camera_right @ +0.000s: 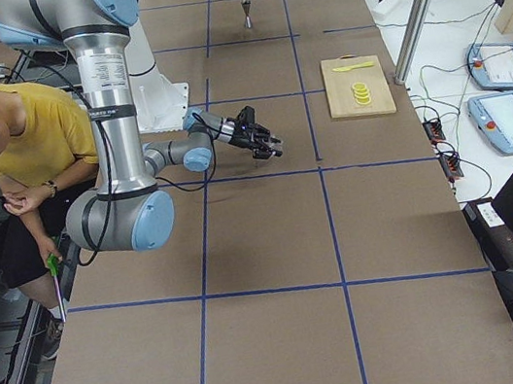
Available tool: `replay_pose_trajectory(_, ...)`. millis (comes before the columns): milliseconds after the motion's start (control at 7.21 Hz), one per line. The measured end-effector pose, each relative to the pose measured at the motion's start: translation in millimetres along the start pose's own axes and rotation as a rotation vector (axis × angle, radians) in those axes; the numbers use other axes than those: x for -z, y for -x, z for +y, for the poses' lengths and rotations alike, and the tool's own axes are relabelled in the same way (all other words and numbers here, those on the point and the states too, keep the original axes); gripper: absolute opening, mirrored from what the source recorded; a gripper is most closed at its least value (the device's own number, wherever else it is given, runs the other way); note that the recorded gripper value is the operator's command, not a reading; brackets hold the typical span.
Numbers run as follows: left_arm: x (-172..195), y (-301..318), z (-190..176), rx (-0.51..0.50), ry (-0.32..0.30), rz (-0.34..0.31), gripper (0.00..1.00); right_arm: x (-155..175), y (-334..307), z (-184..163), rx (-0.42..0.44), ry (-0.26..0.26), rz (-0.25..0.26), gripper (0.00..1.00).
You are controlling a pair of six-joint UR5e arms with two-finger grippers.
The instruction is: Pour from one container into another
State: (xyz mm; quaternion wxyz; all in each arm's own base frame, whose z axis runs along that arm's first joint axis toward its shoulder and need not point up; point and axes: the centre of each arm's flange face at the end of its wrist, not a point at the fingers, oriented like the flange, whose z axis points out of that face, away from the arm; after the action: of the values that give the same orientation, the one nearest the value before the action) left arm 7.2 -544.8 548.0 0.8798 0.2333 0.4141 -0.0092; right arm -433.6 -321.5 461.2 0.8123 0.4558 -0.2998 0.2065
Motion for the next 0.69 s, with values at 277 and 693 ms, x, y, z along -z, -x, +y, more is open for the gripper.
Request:
replay_pose_trajectory(277,2,-2,-1,-0.003,-0.003,0.002,1.00,-1,-19,20,-0.006,-0.034,-0.024,0.09)
replay_pose_trajectory(693,5,-5,-2,-0.006,-0.010,0.003,1.00,4,-27,38,0.012,-0.032,-0.036,0.12)
